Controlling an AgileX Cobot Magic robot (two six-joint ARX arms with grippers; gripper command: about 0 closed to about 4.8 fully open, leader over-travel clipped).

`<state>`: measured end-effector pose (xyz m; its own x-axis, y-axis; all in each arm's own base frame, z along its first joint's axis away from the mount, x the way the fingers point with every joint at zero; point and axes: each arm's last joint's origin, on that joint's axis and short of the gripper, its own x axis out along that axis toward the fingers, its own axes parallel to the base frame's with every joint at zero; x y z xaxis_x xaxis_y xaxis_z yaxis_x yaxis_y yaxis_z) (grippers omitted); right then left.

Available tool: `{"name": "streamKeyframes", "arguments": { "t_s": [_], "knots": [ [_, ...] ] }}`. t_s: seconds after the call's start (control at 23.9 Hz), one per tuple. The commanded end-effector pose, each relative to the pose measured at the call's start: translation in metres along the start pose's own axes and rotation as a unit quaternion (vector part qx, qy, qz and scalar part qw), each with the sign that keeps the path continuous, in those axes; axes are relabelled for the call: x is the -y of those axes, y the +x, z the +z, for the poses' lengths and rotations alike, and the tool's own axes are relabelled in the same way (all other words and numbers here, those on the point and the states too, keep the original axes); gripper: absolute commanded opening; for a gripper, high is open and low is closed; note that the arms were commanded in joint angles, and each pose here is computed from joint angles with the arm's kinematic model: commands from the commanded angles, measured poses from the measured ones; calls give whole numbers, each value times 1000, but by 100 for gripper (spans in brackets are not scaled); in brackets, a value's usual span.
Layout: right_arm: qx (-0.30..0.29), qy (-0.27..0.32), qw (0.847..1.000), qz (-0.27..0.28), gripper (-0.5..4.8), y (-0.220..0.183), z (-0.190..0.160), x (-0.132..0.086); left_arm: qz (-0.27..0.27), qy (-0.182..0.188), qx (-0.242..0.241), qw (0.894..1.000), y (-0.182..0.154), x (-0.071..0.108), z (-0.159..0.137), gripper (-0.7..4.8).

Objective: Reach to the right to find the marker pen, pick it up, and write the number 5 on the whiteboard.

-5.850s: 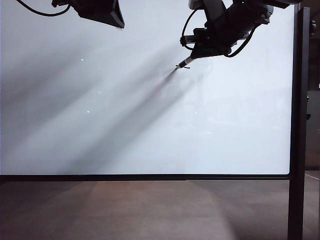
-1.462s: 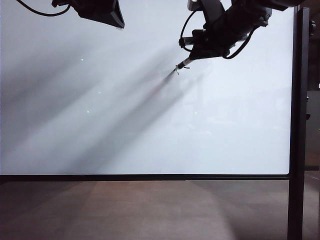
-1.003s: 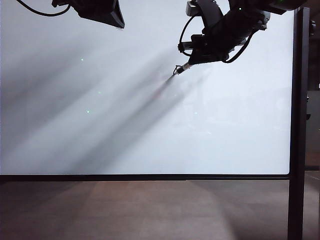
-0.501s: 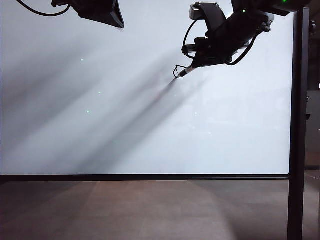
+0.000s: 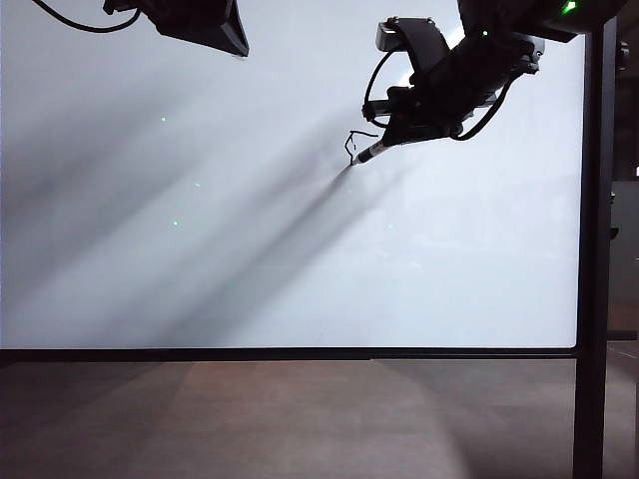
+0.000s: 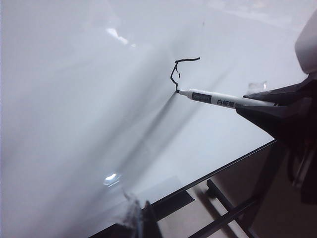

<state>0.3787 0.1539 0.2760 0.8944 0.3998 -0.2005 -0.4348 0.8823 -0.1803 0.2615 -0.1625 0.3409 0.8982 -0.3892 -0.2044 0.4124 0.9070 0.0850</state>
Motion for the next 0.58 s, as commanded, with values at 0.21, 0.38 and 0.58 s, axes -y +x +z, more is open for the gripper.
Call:
{"name": "streamKeyframes", "arguments": {
  "t_s": [0.21,0.38,0.58],
  "knots": [
    [16,2,999,-34,-6,0,4,10,0,-2,7,1000,-1,0,3,-4],
    [14,4,999,-42,-5,-1,4,15,0,-2,7,1000,-1,0,3,-4],
    [16,5,999,-49,-5,-4,6,21,0,-2,7,1000,-1,0,2,-4]
  ]
}}
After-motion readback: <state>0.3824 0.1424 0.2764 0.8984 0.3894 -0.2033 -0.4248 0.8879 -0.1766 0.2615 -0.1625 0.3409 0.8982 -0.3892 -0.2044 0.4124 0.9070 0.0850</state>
